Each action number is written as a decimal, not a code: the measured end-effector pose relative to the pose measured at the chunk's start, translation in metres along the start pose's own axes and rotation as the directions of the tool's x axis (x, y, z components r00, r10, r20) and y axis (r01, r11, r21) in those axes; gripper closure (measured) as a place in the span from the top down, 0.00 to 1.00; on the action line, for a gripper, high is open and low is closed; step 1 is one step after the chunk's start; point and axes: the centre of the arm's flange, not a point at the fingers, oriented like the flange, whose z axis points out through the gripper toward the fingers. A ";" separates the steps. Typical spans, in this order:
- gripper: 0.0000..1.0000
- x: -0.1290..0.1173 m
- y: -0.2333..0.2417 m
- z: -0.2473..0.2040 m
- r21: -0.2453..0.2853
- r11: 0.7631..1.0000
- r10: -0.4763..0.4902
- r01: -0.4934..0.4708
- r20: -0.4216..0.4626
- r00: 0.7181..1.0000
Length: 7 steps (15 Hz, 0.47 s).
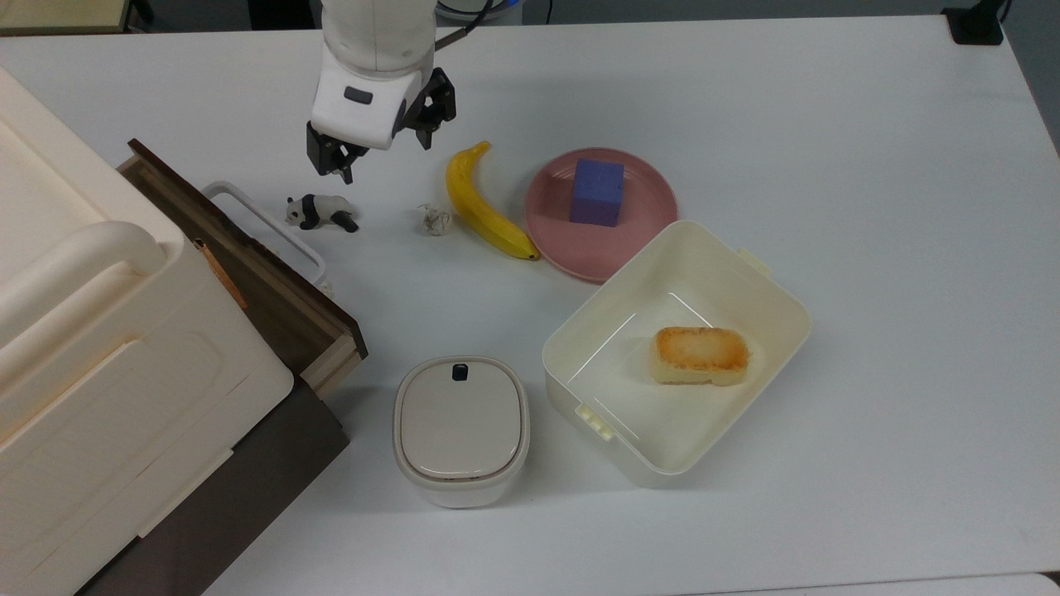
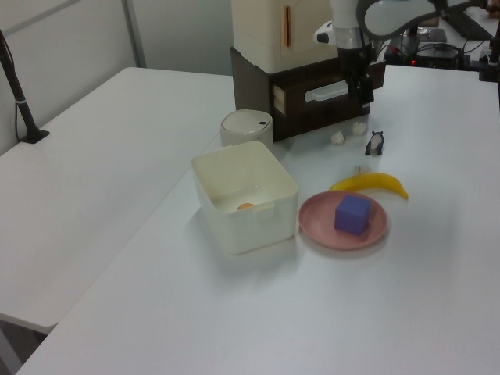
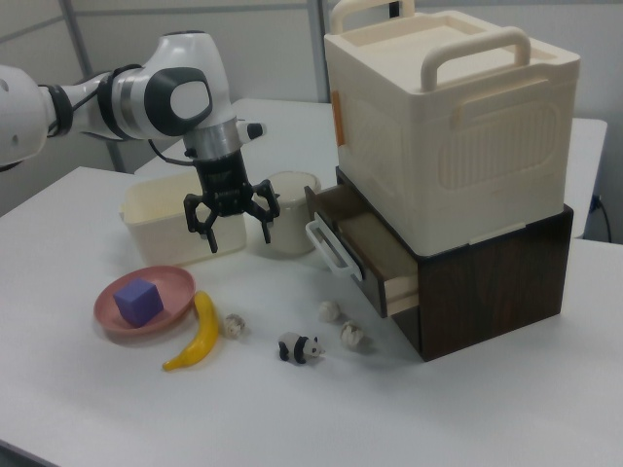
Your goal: Slide the drawer open
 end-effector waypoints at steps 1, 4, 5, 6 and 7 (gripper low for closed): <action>1.00 0.000 0.002 -0.004 -0.003 1.000 0.030 -0.030 -0.021 0.999; 1.00 0.011 0.016 -0.013 -0.059 0.984 0.158 -0.170 -0.165 0.974; 1.00 0.013 0.020 -0.012 -0.068 0.976 0.187 -0.205 -0.205 0.961; 1.00 0.015 0.024 -0.009 -0.074 0.971 0.206 -0.229 -0.235 0.950; 1.00 0.018 0.026 -0.003 -0.077 0.968 0.215 -0.241 -0.250 0.944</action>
